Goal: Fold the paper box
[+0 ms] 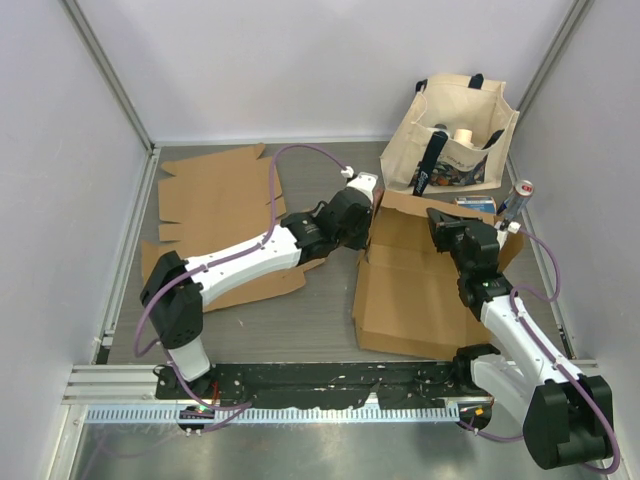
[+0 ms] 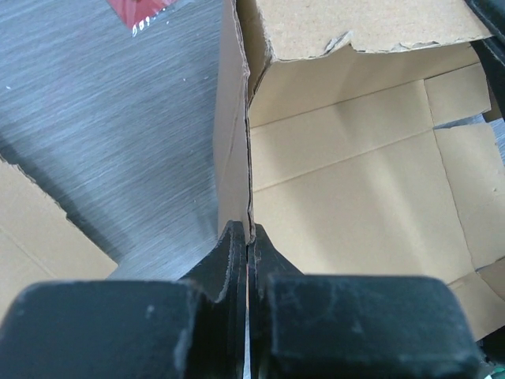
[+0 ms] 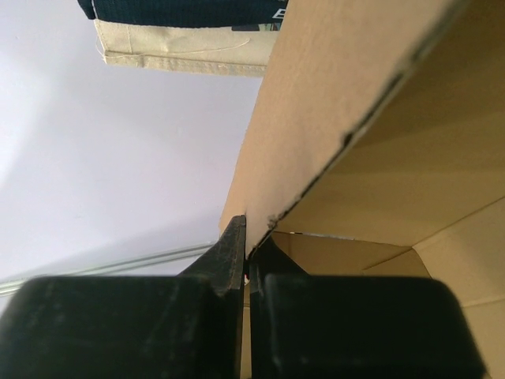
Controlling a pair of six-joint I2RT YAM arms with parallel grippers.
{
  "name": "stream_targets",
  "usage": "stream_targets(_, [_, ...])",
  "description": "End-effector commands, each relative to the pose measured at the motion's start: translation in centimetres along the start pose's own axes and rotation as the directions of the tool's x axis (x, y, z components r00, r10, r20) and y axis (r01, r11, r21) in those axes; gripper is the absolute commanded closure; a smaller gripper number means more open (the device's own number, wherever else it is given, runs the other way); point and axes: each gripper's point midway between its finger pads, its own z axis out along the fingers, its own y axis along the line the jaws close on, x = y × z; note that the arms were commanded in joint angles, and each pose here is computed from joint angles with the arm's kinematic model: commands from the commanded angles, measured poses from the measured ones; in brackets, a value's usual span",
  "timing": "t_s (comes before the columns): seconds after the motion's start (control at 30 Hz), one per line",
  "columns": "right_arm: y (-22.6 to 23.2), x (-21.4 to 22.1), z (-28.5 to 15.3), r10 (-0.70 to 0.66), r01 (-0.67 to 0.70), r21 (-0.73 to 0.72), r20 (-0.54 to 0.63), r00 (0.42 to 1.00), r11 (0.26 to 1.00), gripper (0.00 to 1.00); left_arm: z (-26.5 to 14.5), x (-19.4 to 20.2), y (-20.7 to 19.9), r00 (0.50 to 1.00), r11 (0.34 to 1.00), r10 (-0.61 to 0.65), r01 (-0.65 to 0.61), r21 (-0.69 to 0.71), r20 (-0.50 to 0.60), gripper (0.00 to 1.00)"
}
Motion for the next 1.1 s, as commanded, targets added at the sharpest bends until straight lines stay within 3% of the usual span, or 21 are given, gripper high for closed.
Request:
stream_targets(0.0, [-2.9, 1.2, -0.5, -0.075, 0.079, 0.082, -0.054, 0.996, 0.993, 0.99, -0.8, -5.1, -1.1, 0.982, 0.986, -0.159, 0.154, 0.057, 0.099, 1.0])
stream_targets(0.3, [-2.9, 1.5, -0.3, -0.083, 0.087, 0.083, -0.058, 0.995, 0.993, 0.99, -0.4, -8.1, -1.2, 0.97, 0.973, -0.23, 0.227, 0.045, 0.084, 1.0])
stream_targets(0.7, [-2.7, 1.8, 0.1, -0.082, 0.086, 0.082, -0.058, 0.995, 0.993, 0.99, 0.2, -9.0, -3.2, 0.957, 0.954, -0.285, 0.277, 0.118, 0.058, 1.0])
stream_targets(0.83, [-2.1, 1.6, -0.1, -0.092, 0.095, 0.071, -0.051, 0.994, 0.993, 0.99, 0.4, -7.6, -3.5, 0.96, 0.952, -0.276, 0.267, 0.15, 0.039, 1.0])
stream_targets(0.87, [-1.9, 1.7, -0.2, -0.109, 0.112, 0.061, -0.057, 0.992, 0.992, 0.99, 1.2, -5.2, -2.8, 0.963, 0.955, -0.269, 0.267, 0.132, 0.002, 1.0])
stream_targets(0.93, [-2.1, 2.0, -0.4, -0.146, 0.152, 0.07, -0.077, 0.986, 0.986, 0.99, 0.7, -5.0, -3.2, 0.96, 0.946, -0.277, 0.268, 0.18, 0.027, 1.0])
stream_targets(1.07, [-2.9, 2.7, -1.4, -0.252, 0.256, 0.021, -0.107, 0.962, 0.966, 0.99, 1.6, -0.7, -2.0, 0.969, 0.957, -0.245, 0.241, 0.161, 0.005, 1.0])
